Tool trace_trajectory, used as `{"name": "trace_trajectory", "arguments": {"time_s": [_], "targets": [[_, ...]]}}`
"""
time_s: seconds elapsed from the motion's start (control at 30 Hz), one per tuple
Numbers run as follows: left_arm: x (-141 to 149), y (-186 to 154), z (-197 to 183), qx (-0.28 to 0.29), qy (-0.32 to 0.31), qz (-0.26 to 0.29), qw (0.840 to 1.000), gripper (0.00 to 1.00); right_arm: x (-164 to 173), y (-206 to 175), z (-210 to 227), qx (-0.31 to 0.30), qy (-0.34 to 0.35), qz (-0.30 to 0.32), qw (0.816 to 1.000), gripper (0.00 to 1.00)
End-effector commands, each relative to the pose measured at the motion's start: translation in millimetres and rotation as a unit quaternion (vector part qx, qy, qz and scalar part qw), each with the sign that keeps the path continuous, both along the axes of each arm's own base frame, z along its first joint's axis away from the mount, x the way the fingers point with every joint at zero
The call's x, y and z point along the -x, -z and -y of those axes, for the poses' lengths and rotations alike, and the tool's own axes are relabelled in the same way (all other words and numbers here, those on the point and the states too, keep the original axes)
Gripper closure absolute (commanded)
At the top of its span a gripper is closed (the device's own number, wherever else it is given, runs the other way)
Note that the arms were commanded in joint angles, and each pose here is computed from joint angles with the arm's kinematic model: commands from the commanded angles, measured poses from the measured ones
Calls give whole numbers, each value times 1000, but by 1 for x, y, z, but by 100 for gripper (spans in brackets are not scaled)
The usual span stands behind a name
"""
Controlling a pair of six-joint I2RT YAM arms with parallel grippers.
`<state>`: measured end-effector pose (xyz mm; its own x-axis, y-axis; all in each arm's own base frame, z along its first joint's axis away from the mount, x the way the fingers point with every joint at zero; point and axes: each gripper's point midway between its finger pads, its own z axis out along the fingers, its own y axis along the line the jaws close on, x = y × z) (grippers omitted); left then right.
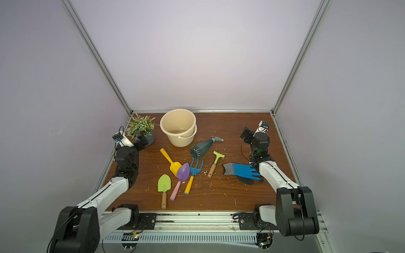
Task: Organize the gardening tools
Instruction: Pick up the gardening tool from the center of the board.
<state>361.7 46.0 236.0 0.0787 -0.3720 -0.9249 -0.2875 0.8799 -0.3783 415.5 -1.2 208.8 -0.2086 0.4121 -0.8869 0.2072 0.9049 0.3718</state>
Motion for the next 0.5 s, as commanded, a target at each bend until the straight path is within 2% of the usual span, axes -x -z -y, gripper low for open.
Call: {"name": "trace_trajectory", "arguments": {"time_s": [0.0,0.17,0.27,0.4,0.47], "targets": [[2,29,18,102,55,-61,991,0,0,23,-26,-129,-60,-63,988,1],[3,29,42,94,121,-104,983,0,-2,19,-60,-162,-154,-64,973,9],[8,27,60,85,148,-116,979,0,0,23,-71,-171,-175,-87,966,12],[20,16,72,91,155,-93,979,0,6,27,-83,-180,-196,-106,958,11],[19,19,82,95,178,-114,973,1,8,32,-90,-186,-206,-122,953,11]]}}
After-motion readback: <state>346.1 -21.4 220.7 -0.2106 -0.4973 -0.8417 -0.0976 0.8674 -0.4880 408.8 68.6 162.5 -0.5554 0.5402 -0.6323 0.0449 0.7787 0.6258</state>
